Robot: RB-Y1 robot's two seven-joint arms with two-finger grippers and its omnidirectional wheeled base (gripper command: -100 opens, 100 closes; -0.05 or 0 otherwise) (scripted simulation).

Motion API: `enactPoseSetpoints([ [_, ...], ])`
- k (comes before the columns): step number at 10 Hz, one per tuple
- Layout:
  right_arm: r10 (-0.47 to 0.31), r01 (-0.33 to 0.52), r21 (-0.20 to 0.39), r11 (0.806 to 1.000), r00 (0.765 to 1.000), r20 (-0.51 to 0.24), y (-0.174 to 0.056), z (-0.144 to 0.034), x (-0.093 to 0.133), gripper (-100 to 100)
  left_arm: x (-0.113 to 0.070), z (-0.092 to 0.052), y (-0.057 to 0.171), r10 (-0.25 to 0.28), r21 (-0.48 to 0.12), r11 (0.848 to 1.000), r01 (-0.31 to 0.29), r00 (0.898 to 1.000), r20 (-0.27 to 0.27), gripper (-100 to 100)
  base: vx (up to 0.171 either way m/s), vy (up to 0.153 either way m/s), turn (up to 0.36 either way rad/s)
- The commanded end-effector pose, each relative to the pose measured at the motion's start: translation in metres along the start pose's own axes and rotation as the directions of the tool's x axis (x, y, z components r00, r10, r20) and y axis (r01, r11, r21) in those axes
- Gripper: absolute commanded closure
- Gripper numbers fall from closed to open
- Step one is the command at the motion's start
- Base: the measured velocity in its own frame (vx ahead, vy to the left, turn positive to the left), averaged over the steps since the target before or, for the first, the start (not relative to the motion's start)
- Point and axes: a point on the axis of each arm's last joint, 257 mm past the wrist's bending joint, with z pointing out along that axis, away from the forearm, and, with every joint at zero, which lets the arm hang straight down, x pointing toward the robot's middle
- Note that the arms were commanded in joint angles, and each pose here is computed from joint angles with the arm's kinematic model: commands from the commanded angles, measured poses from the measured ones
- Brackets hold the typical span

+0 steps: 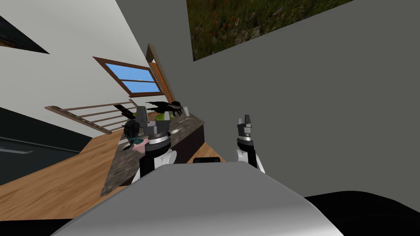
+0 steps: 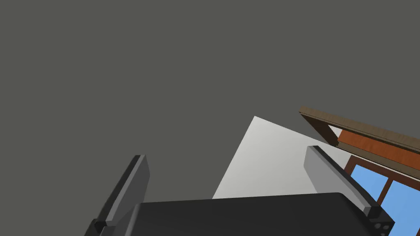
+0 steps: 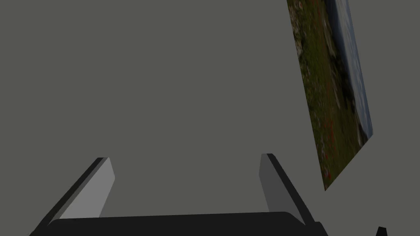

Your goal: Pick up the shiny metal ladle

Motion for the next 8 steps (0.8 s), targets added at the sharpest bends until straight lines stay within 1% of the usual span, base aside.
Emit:
enactPoseSetpoints([
  [1, 0.0, 0.0, 0.0, 1.0, 1.0, 0.0, 0.0, 0.0, 0.0, 0, 0.006, 0.002, 0.018, -0.035, -0.041, 0.999, 0.035, 0.999, -0.017, -100, -0.012, -0.006, 0.067],
  [3, 0.0, 0.0, 0.0, 1.0, 1.0, 0.0, 0.0, 0.0, 0.0, 0, 0.015, 0.004, 0.043, -0.083, -0.099, 0.992, 0.079, 0.996, -0.034, -100, -0.028, -0.021, 0.052],
  [5, 0.0, 0.0, 0.0, 1.0, 1.0, 0.0, 0.0, 0.0, 0.0, 0, 0.025, 0.006, 0.075, -0.142, -0.17, 0.976, 0.132, 0.989, -0.048, -100, -0.026, -0.013, 0.065],
  [6, 0.0, 0.0, 0.0, 1.0, 1.0, 0.0, 0.0, 0.0, 0.0, 0, 0.026, 0.006, 0.077, -0.142, -0.182, 0.975, 0.131, 0.989, -0.048, -100, -0.014, -0.007, 0.017],
  [7, 0.0, 0.0, 0.0, 1.0, 1.0, 0.0, 0.0, 0.0, 0.0, 0, 0.032, 0.008, 0.094, -0.173, -0.217, 0.963, 0.158, 0.983, -0.053, -100, -0.01, -0.001, 0.04],
  [8, 0.0, 0.0, 0.0, 1.0, 1.0, 0.0, 0.0, 0.0, 0.0, 0, 0.033, 0.007, 0.096, -0.173, -0.226, 0.961, 0.157, 0.983, -0.053, -100, -0.007, -0.001, 0.02],
])
